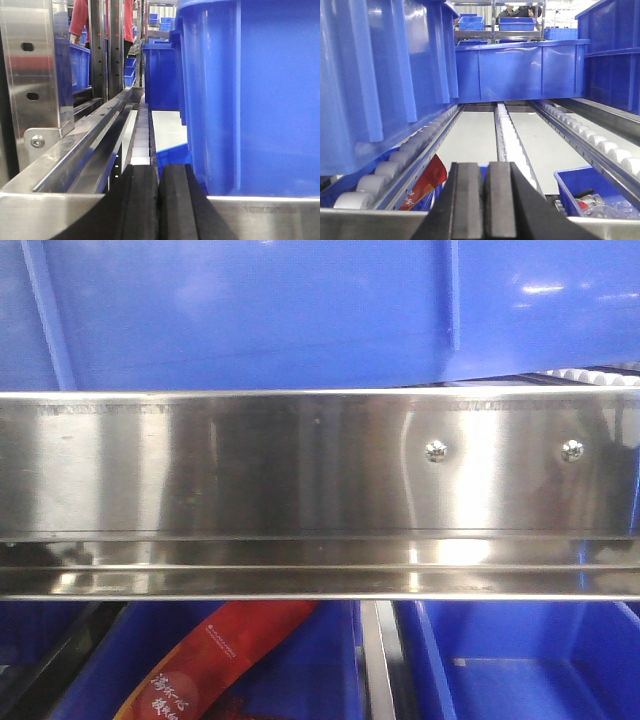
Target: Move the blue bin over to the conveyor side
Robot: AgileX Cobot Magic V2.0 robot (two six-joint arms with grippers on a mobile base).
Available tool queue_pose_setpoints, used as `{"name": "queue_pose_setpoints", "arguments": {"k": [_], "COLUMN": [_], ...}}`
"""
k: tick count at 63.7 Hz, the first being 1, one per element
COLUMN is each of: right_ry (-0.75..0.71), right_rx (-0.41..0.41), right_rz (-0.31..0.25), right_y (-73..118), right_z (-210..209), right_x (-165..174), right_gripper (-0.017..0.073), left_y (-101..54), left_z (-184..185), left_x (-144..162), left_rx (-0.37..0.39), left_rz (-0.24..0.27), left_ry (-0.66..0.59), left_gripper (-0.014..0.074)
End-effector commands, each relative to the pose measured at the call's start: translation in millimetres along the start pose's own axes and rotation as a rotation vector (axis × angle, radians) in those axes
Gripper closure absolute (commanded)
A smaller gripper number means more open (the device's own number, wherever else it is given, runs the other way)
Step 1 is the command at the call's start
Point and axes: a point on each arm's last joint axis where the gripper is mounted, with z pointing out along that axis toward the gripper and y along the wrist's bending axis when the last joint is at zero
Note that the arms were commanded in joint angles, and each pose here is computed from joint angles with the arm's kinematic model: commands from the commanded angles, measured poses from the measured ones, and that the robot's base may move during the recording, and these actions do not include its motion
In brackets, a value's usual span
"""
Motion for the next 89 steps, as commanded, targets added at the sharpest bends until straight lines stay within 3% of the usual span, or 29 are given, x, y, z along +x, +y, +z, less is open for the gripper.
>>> {"name": "queue_pose_setpoints", "arguments": {"k": [1,65,78,89], "right_ry": [-0.027,-0.029,-0.14,-0.373], "right_rx": [0.007,0.007,0.011,0.018], "right_rz": [-0.004,-0.004,-0.004,-0.005], "right_y": [-0.4,-0.4,-0.7,-1.3], "right_z": [-0.3,-0.3,-1.2,-6.5], "right_x": [-2.4,-2.7,-12.7,-33.1], "right_gripper": [0.0648,0.0648,0.0648,0.0648], "left_y": [-0.5,-0.5,-1.2,-2.6], "left_z": [-0.5,-0.5,-0.8,-2.3], "left_x": [-2.2,-2.4,-7.8,-18.4], "left_rx": [0.008,0.008,0.016,0.032], "left_rz": [-0.015,-0.015,-0.015,-0.015], "left_ry": [-0.02,-0.022,-0.081,-0.199], "left_gripper": [0.061,0.061,0.061,0.061]}}
